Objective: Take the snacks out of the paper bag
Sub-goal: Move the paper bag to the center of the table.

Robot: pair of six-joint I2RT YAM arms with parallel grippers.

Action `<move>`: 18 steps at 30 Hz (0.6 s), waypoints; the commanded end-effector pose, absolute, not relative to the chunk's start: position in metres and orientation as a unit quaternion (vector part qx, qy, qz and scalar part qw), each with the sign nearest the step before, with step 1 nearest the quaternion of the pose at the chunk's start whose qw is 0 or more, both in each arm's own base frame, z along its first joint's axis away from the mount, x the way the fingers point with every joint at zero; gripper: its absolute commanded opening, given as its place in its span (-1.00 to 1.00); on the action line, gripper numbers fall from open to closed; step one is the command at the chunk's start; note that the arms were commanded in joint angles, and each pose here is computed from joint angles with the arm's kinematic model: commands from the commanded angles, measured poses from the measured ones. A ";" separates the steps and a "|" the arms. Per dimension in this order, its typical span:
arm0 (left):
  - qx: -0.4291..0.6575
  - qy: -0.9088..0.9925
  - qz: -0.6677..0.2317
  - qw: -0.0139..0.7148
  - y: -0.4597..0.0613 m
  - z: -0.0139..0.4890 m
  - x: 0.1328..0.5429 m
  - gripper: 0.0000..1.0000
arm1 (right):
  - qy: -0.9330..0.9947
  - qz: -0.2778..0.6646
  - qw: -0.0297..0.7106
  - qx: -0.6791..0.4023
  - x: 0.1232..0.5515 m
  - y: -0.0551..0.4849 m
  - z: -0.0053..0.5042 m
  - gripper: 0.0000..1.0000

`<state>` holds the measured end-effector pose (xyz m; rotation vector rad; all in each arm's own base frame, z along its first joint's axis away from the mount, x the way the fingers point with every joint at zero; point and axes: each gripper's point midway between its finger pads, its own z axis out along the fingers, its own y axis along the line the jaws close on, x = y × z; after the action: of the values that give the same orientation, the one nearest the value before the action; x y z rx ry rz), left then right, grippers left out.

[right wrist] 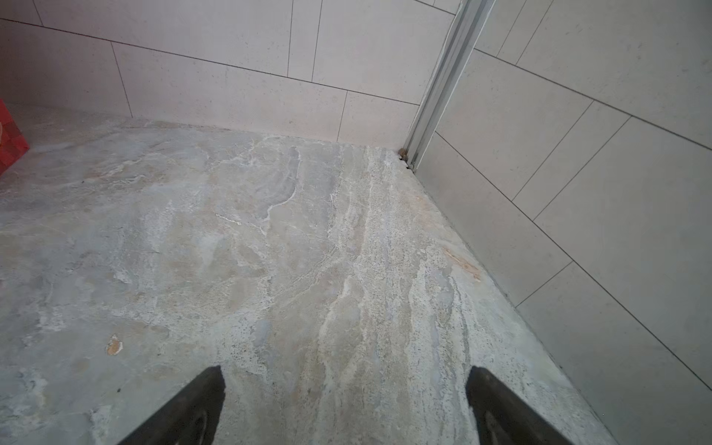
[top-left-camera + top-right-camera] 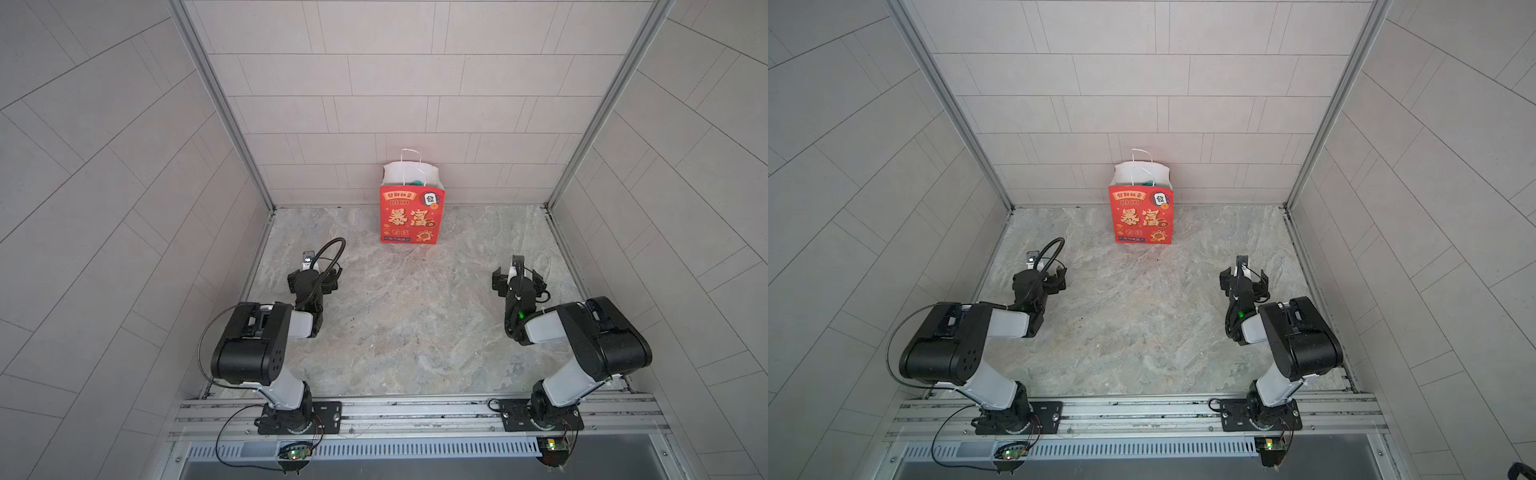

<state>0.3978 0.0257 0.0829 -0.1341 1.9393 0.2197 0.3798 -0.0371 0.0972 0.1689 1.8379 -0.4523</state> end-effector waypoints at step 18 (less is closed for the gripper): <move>-0.057 0.821 0.089 0.562 0.025 0.086 0.398 1.00 | 0.783 -0.200 0.583 0.081 0.379 -0.041 0.100 0.98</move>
<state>0.3976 0.0254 0.0821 -0.1325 1.9429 0.2183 0.3798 -0.0372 0.0972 0.1696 1.8378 -0.4524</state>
